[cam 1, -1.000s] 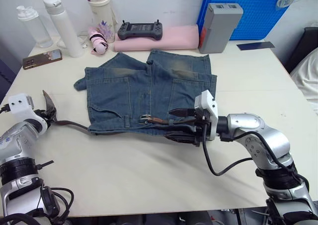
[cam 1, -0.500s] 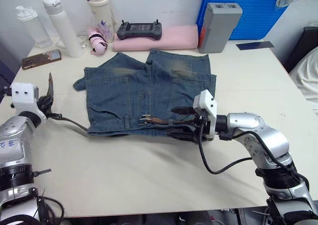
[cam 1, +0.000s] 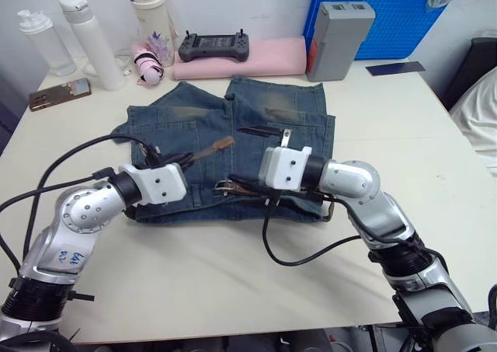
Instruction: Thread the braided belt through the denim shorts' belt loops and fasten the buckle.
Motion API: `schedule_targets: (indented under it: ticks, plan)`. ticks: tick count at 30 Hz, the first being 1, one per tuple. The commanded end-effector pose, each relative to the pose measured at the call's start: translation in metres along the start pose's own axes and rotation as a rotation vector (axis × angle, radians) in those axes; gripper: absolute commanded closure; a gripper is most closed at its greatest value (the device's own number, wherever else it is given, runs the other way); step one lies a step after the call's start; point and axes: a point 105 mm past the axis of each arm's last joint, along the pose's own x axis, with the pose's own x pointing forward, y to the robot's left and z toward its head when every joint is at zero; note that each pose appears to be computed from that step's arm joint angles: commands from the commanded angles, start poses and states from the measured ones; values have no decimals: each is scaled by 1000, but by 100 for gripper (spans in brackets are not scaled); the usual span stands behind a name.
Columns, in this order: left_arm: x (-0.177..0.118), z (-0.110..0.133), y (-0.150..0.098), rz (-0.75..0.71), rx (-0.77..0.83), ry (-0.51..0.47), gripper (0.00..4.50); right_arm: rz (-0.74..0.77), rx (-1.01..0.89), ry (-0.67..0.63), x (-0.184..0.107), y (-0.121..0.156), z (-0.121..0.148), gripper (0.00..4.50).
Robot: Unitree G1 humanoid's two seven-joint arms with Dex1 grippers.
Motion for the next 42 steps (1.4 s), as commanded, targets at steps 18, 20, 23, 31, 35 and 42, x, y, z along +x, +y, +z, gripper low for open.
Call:
schedule_targets:
  ticks: [18, 20, 23, 31, 35, 42]
  plan:
    - [-10, 19, -15, -101, 115, -113, 450, 47, -201, -4, 7, 11, -7, 381]
    - [-10, 17, -14, -99, 120, -102, 450, 50, -197, -4, 7, 12, -7, 442]
    - [-10, 14, -11, -82, 95, -94, 450, 50, -192, -1, 7, 12, -8, 442]
    - [-22, 27, 25, 23, -253, -156, 150, 38, -169, 12, 9, 11, -10, 450]
    - [-38, 41, 36, 21, -553, -251, 104, 40, -160, 16, 10, 13, -11, 450]
    - [-81, 68, 24, -99, -1463, -560, 104, 30, -180, 41, 11, 13, -15, 450]
